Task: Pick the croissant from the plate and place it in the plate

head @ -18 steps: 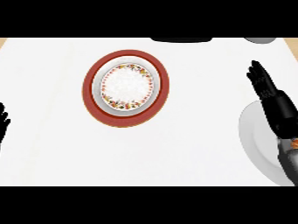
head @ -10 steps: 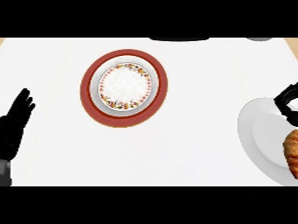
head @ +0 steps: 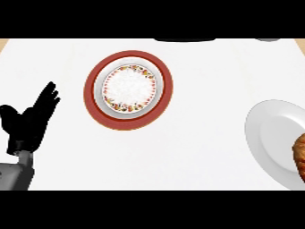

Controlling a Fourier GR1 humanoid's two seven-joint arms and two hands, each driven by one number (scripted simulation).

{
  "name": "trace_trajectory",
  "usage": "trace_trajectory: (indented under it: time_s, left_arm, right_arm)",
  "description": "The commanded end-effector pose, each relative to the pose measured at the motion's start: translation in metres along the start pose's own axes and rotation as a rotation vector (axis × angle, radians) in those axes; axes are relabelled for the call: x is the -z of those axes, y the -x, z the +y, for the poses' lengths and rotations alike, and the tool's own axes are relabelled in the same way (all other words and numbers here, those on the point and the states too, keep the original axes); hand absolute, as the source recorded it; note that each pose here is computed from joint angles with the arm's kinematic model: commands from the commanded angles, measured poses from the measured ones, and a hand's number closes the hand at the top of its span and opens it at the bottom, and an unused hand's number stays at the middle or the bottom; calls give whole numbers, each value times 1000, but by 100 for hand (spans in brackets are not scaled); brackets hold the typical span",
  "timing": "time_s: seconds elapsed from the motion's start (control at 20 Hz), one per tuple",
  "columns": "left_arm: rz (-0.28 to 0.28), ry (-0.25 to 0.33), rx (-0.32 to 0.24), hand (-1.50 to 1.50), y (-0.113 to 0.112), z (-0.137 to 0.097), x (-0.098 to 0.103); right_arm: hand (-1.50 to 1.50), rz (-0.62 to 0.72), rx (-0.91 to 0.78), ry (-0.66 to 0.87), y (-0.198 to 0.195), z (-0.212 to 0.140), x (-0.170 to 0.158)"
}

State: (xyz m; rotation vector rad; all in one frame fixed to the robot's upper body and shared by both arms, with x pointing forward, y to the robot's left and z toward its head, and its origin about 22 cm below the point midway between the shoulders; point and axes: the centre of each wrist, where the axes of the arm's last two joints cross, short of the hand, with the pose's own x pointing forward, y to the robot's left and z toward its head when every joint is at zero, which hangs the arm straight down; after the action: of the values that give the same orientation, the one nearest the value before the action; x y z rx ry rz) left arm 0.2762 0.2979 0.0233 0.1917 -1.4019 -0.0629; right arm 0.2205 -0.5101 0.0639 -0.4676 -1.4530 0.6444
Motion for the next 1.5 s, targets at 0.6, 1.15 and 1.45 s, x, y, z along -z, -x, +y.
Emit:
trace_trajectory:
  time_s: [0.6, 1.15, 1.45]
  left_arm:
    - [-15, 21, 12, 0, 2, -24, 4]
    - [0, -5, -1, 0, 4, -25, 6]
    - [-14, 28, 9, 0, 12, -6, 9]
  right_arm:
    - [-150, 173, -321, -304, -31, -5, 16]
    - [-150, 328, -566, -443, -47, 7, 19]
    - [-150, 364, -627, -538, -55, 40, 36]
